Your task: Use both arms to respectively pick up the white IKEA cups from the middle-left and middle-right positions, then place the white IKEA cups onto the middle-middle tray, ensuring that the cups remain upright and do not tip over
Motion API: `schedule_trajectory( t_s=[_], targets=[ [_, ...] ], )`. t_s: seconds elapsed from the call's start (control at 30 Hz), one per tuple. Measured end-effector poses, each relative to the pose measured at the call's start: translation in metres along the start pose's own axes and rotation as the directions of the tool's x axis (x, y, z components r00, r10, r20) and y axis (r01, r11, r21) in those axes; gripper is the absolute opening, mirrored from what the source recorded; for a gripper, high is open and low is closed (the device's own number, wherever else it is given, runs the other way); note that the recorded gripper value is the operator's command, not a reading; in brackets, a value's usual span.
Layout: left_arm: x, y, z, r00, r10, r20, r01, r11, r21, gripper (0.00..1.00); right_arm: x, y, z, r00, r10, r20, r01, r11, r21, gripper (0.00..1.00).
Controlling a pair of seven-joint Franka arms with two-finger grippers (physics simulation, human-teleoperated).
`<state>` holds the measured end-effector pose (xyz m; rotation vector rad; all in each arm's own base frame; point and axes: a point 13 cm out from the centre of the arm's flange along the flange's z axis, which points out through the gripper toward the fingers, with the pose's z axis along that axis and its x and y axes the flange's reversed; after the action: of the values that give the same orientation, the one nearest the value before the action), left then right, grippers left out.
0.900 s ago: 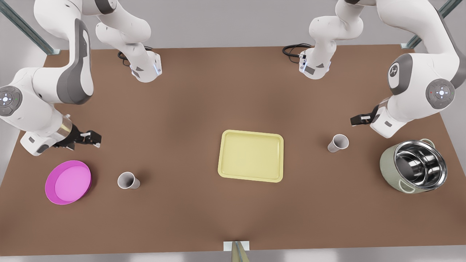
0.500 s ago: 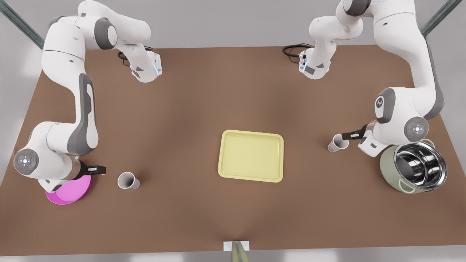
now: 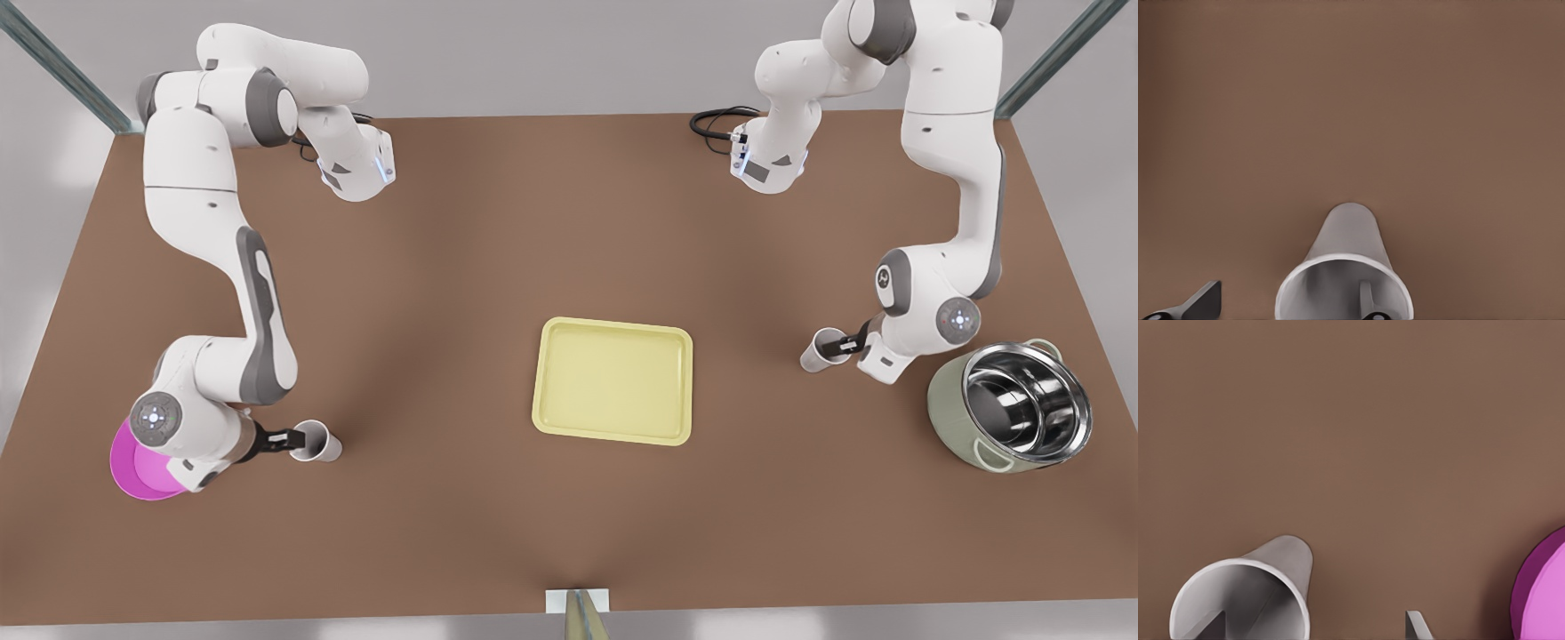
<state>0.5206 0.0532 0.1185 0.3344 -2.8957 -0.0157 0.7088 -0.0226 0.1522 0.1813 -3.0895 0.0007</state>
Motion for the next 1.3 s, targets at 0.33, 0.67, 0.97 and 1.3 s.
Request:
schedule_trajectory(
  t_s=[0.33,0.67,0.97,1.3],
  targets=[
    [-0.009,-0.005,0.016,0.998,-0.068,0.017,0.068,0.997,0.047,0.21,0.017,0.006,0.049,0.999,0.021,-0.045,-0.023,0.999,-0.041,1.0],
    [-0.084,-0.164,-0.138,0.973,0.048,0.225,-0.086,0.983,0.162,0.21,0.014,0.001,0.062,0.999,0.024,-0.037,-0.025,0.999,-0.042,0.54],
    [-0.045,-0.348,-0.088,0.987,0.084,0.135,-0.111,0.972,0.208,0.21,0.002,0.011,0.05,1.0,-0.007,-0.008,0.007,0.999,-0.034,0.21],
    [-0.006,-0.383,-0.018,0.995,-0.03,0.092,0.005,0.964,0.266,0.21,-0.027,0.272,-0.011,0.962,-0.246,0.119,0.265,0.946,-0.187,0.21]
  ],
)
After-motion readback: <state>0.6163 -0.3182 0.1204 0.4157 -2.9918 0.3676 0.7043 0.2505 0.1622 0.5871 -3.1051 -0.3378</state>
